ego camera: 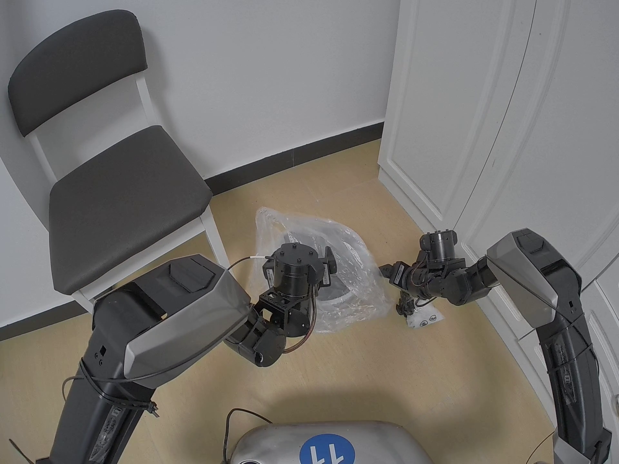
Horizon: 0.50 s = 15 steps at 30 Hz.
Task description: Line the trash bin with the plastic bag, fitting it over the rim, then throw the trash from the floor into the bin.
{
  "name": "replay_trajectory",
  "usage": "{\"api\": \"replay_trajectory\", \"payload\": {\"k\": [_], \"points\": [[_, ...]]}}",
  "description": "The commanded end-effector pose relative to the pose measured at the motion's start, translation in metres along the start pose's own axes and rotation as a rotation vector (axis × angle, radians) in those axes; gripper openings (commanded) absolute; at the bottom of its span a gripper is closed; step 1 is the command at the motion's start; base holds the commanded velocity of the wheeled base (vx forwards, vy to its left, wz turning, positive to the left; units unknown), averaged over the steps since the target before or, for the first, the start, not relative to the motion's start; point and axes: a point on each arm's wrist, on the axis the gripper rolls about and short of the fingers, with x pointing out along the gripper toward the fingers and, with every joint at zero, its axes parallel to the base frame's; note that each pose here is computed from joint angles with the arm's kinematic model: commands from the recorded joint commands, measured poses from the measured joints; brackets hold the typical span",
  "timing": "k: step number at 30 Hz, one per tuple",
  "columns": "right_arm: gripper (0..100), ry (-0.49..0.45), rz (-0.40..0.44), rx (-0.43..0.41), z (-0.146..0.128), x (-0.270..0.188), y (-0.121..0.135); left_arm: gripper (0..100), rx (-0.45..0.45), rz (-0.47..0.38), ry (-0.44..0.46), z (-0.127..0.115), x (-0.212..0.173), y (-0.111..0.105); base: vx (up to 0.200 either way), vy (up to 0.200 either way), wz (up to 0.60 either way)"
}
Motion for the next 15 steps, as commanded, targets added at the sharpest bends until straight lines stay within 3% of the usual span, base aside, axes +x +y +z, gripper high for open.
{"api": "replay_trajectory", "payload": {"k": [1,8,15], "points": [[100,-0.017,0.037,-0.011,0.009,-0.016,0.022,100,-0.002,0.001,-0.004,0.002,0.000,0.000,0.000,0.000,0.00],[100,-0.006,0.061,-0.029,0.002,-0.019,0.037,100,-0.008,-0.002,-0.013,0.007,-0.001,-0.001,0.000,0.000,0.00],[100,-0.060,0.116,-0.052,-0.003,-0.008,0.043,100,-0.009,-0.001,-0.015,0.008,-0.001,-0.001,0.000,0.000,0.00]]}}
